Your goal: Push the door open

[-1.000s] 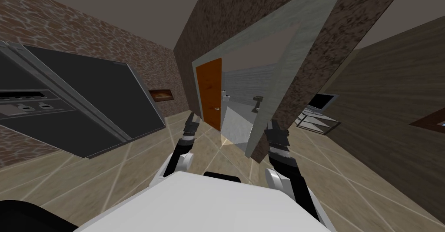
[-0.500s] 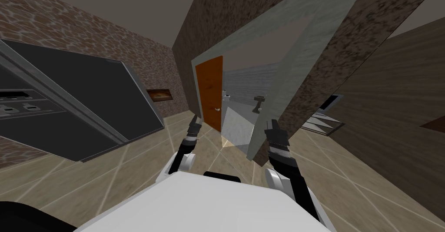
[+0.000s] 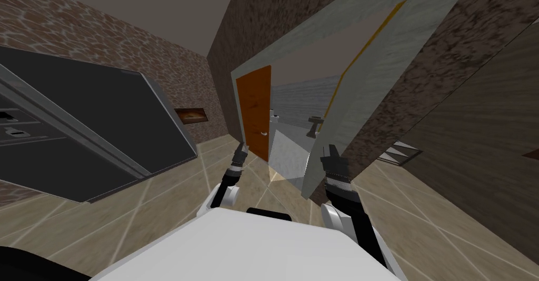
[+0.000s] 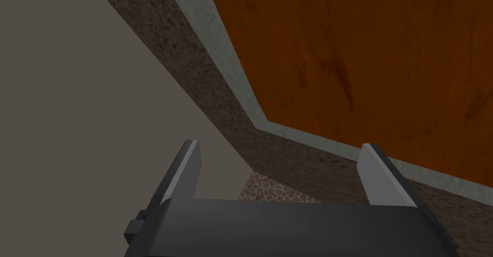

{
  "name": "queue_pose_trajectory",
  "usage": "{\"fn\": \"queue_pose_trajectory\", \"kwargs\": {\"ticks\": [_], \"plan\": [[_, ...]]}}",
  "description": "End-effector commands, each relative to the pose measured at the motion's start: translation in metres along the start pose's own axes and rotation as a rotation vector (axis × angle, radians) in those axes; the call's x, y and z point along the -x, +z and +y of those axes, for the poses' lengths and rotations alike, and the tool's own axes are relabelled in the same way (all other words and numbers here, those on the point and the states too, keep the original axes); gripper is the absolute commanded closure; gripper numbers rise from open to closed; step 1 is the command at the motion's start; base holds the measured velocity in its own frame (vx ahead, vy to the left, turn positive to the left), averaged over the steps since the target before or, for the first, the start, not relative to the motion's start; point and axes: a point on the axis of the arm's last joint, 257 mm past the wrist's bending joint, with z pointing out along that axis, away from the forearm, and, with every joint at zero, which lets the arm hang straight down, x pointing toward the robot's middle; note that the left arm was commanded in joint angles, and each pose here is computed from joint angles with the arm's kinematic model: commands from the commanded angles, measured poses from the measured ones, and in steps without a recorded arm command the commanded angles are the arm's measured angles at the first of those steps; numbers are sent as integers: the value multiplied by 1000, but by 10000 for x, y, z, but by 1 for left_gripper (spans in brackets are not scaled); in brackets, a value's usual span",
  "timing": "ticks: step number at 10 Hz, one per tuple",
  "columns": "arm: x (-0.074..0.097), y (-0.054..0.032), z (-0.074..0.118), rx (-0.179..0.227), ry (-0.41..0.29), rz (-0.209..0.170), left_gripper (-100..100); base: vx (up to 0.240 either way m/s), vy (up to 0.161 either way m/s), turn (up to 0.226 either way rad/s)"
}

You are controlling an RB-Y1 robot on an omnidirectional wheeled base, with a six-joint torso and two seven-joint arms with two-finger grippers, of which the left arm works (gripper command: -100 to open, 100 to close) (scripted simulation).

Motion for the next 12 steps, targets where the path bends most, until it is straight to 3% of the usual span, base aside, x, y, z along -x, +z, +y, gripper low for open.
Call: {"fn": "queue_pose_trajectory", "kwargs": {"ticks": [1, 12], "plan": [[-54, -17, 102, 17, -9, 13, -100, 86, 56, -5], [-482, -195, 884, 145, -68, 107, -100, 98, 67, -7]]}}
